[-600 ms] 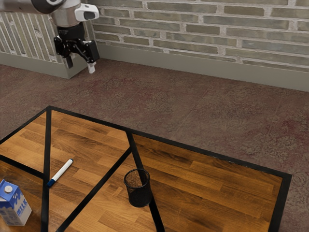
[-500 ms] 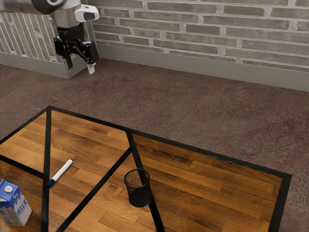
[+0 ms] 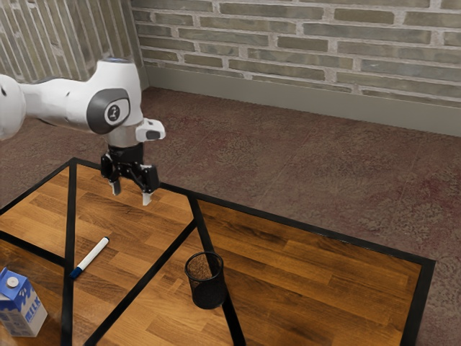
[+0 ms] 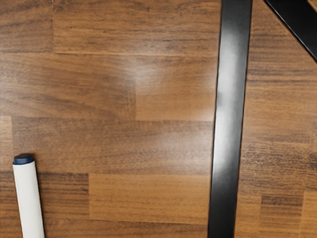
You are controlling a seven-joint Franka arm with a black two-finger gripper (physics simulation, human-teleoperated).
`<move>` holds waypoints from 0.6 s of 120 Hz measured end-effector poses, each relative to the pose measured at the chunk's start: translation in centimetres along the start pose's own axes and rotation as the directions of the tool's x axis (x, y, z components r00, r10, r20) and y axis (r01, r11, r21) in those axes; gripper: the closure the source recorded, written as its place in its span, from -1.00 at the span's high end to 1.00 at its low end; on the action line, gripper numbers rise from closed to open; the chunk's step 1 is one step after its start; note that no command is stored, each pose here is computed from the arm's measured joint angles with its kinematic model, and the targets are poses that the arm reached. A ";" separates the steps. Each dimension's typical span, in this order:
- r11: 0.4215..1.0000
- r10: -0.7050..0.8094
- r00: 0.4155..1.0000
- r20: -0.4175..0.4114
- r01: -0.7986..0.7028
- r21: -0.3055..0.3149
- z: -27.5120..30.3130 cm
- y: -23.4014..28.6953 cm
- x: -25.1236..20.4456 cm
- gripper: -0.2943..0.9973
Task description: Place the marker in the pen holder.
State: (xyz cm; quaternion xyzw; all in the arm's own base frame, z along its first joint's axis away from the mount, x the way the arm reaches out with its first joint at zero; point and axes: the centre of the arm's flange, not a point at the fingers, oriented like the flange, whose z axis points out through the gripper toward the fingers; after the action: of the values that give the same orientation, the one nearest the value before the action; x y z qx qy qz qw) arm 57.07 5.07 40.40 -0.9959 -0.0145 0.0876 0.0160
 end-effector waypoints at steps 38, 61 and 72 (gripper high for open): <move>0.999 0.025 0.997 -0.075 -0.027 -0.023 5.8 -4.2 -6.6 0.54; 0.999 0.049 0.995 -0.084 -0.048 0.010 9.4 -6.9 -6.8 0.54; 0.999 0.052 0.995 -0.084 -0.051 0.015 10.6 -7.9 -7.2 0.54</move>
State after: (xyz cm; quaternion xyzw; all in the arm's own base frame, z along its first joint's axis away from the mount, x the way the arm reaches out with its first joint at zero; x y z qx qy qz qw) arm 47.89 13.03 31.46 -0.9987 0.0125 0.0460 0.0205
